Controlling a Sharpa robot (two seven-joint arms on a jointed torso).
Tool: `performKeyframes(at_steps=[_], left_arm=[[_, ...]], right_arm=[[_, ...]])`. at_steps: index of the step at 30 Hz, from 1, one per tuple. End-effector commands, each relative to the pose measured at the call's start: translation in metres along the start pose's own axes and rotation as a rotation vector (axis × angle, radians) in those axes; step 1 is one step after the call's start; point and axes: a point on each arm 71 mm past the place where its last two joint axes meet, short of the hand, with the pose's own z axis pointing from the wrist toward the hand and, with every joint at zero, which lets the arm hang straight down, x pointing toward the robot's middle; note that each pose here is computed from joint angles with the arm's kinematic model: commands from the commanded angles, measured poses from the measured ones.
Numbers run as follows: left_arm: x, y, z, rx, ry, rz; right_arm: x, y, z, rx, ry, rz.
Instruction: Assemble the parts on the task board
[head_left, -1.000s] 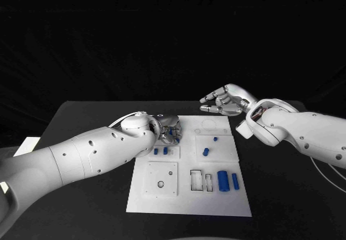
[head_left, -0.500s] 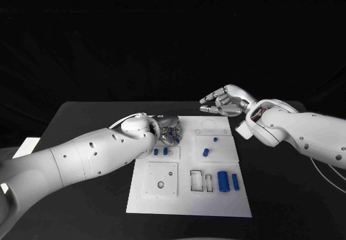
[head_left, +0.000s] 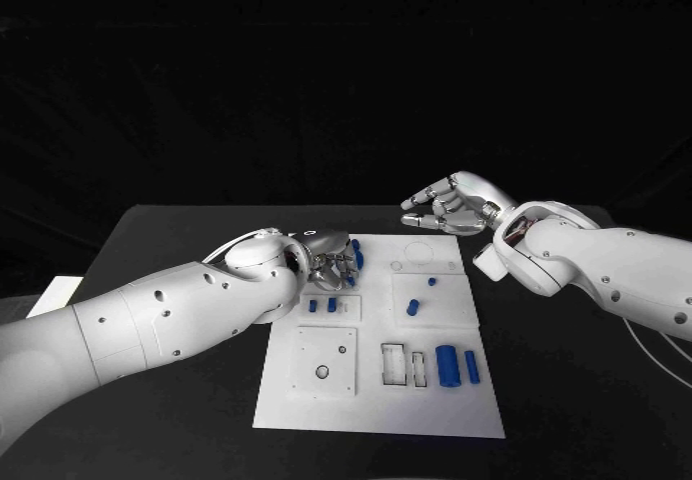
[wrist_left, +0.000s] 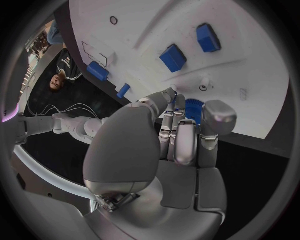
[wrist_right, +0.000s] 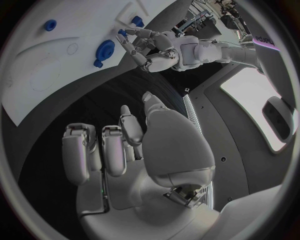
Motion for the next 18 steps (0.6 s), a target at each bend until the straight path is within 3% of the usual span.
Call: performKeyframes(at_steps=[1, 11, 18], left_arm=[[-0.0064, 0.0021, -0.0069, -0.001, -0.026, -0.059], [-0.0209, 0.0198, -0.0310, -0.027, -0.049, -0.114], [-0.0220, 0.0346, -0.0383, -0.065, -0.028, -0.129]], right_arm=[[0.001, 0.000, 0.000, -0.007, 0.012, 0.001], [-0.001, -0.001, -0.001, -0.002, 0.010, -0.001], [-0.001, -0.002, -0.001, -0.001, 0.009, -0.001]])
